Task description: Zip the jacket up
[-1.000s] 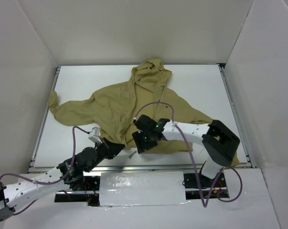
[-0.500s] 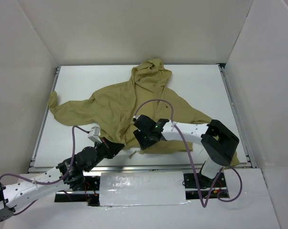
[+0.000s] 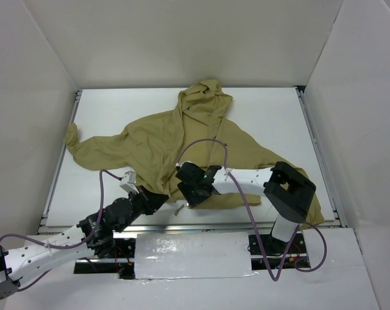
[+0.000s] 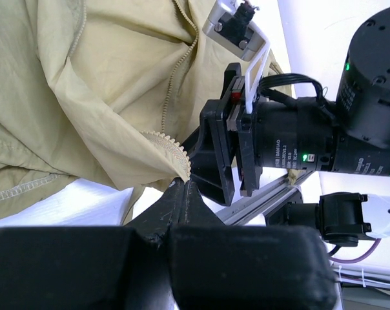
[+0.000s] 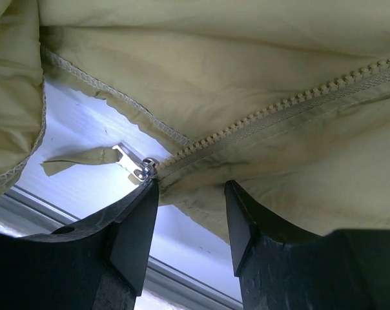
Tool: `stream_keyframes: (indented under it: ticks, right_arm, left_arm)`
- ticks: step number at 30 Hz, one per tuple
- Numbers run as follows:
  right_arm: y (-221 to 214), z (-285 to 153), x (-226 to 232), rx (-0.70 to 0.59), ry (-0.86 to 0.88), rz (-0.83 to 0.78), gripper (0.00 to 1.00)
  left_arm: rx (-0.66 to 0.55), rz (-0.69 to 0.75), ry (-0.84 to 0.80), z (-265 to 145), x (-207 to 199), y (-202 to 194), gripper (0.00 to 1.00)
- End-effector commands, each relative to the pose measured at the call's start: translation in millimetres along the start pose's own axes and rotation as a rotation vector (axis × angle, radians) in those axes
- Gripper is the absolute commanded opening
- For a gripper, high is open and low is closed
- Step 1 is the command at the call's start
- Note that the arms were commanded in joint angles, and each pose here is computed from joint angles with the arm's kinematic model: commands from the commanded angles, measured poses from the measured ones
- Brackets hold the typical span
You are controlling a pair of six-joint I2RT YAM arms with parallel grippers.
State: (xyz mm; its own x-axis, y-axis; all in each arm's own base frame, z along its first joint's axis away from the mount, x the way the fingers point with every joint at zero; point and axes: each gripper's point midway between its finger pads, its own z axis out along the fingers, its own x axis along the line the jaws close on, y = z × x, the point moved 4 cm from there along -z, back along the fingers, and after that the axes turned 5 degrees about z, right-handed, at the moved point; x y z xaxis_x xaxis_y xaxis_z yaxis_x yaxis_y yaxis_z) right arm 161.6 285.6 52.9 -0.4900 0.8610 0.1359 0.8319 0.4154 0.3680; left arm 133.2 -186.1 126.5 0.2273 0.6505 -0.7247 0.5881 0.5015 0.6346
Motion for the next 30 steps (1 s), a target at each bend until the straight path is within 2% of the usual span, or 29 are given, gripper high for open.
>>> stream_keyframes:
  ticks: [1,5,12,13,14,18,25,30]
  right_arm:
    - [-8,8,-1,0.031,-0.058,0.004,0.52]
    - [-14,17,-7,0.040,-0.128,0.023,0.38]
    - [-18,13,-3,0.033,-0.178,0.049,0.21]
    - [-18,12,-2,0.033,-0.177,0.050,0.17]
    - [-16,8,-1,0.021,-0.168,0.052,0.03]
    - [-7,-9,5,-0.017,-0.133,0.067,0.02]
    - [18,-57,14,-0.154,-0.037,0.090,0.00]
    - [25,-73,16,-0.186,0.011,0.105,0.00]
  left_arm:
    - [-0.047,0.000,-0.049,0,-16,15,0.00]
    - [-0.046,-0.001,-0.048,-1,-15,14,0.00]
    - [-0.050,-0.006,-0.043,-2,-12,14,0.00]
    - [-0.049,-0.005,-0.040,-2,-11,13,0.00]
    - [-0.048,-0.006,-0.039,-2,-11,13,0.00]
    - [-0.043,-0.006,-0.037,0,-10,12,0.00]
    - [-0.034,-0.002,-0.037,1,-9,8,0.00]
    - [-0.042,-0.001,-0.048,2,-11,10,0.00]
